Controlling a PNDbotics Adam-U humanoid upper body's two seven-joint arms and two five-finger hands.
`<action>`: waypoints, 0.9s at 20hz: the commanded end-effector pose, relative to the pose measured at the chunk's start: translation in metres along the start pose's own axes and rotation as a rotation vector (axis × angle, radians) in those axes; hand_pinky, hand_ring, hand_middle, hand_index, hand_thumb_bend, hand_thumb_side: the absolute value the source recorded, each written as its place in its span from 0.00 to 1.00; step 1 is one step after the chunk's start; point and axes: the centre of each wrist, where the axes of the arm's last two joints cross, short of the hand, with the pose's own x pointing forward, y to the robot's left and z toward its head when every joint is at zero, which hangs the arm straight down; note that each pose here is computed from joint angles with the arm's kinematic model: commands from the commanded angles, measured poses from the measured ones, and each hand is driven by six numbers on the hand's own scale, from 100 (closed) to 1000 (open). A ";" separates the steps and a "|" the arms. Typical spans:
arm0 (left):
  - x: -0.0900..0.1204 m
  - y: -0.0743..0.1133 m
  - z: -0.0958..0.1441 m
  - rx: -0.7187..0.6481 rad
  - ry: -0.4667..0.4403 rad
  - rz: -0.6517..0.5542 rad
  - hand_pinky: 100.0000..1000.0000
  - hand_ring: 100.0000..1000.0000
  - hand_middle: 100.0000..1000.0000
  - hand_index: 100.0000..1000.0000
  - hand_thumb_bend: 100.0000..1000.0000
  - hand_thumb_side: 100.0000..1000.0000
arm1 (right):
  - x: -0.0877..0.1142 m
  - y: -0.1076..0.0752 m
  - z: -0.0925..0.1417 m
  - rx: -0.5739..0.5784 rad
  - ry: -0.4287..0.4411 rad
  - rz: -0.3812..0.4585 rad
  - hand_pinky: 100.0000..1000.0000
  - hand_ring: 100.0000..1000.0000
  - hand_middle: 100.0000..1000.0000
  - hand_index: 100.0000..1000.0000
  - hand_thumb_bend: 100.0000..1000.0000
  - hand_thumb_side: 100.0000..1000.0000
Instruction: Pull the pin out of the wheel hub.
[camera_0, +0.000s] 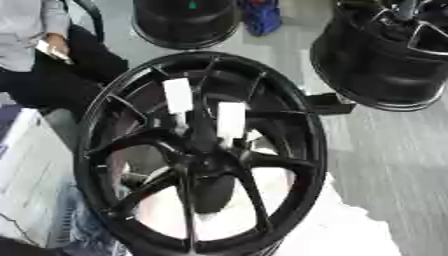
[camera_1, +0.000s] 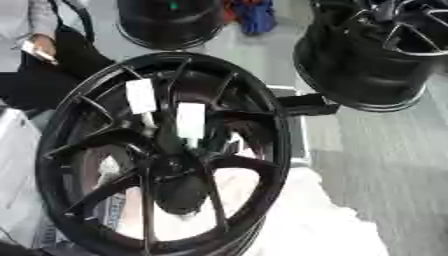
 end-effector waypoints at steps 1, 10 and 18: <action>0.009 -0.001 -0.004 -0.010 -0.041 0.001 0.56 0.45 0.45 0.64 0.18 0.24 | 0.006 -0.001 -0.005 -0.136 0.064 0.062 0.57 0.65 0.51 0.69 0.00 0.41; 0.011 -0.003 -0.006 -0.017 -0.053 0.002 0.56 0.45 0.45 0.64 0.18 0.24 | 0.006 0.000 -0.003 -0.130 0.055 0.063 0.59 0.67 0.53 0.70 0.00 0.41; 0.013 -0.003 -0.008 -0.023 -0.061 -0.003 0.56 0.45 0.45 0.64 0.18 0.24 | 0.014 -0.009 -0.018 -0.059 -0.051 0.195 0.62 0.68 0.54 0.71 0.00 0.41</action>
